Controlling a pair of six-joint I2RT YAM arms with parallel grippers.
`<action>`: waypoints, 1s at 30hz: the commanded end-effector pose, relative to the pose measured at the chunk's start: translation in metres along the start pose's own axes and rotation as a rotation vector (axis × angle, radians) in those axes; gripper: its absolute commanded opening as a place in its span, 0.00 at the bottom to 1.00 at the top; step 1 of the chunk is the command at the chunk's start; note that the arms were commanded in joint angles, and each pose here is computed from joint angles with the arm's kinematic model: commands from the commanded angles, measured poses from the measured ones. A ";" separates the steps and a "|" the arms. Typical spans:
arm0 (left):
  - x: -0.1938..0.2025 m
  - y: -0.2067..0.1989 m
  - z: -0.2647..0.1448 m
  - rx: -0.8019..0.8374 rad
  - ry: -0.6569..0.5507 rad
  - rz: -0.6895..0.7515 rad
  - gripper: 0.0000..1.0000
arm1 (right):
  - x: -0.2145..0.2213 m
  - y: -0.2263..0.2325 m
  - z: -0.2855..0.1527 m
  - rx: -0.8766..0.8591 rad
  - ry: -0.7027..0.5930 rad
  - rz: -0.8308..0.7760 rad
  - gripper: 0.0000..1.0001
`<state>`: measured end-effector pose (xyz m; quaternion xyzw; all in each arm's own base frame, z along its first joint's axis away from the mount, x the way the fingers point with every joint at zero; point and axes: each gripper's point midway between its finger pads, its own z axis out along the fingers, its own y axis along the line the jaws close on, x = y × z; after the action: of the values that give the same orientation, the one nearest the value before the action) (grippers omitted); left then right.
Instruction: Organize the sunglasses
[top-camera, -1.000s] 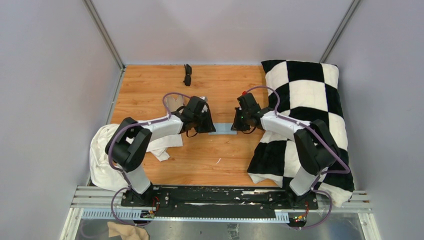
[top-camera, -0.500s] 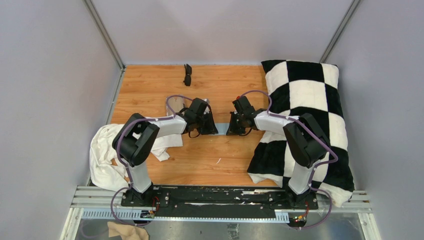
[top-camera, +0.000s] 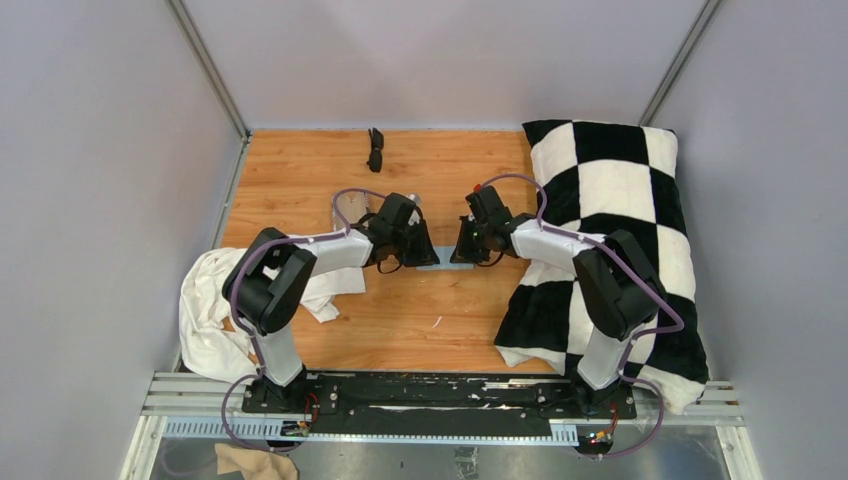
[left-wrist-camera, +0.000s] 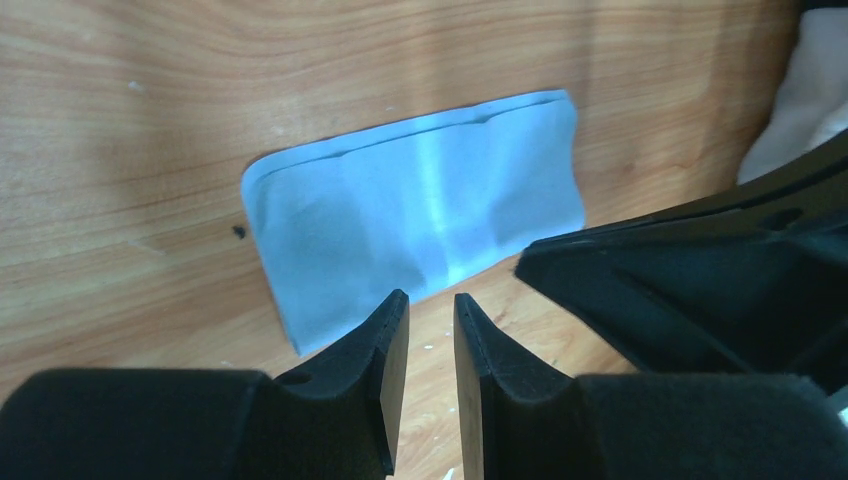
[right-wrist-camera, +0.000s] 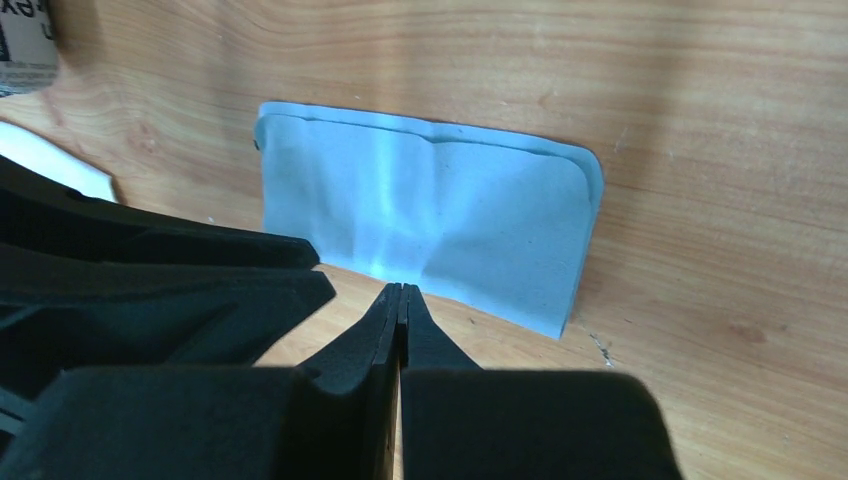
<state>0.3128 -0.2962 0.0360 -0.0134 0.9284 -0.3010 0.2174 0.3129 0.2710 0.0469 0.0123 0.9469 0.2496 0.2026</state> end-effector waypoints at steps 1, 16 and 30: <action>-0.016 -0.035 -0.006 0.115 -0.031 -0.004 0.29 | 0.000 0.010 0.007 -0.018 0.018 0.005 0.00; 0.014 0.003 0.019 0.028 0.026 -0.035 0.28 | 0.023 -0.041 0.019 0.111 0.052 0.035 0.00; 0.009 0.014 0.011 -0.033 0.008 0.005 0.28 | 0.015 -0.072 -0.004 0.177 0.001 0.051 0.00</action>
<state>0.3153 -0.3048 0.0236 -0.0187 0.9244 -0.3151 0.2143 0.3157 0.2426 0.0253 0.0419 0.9505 0.2269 0.2083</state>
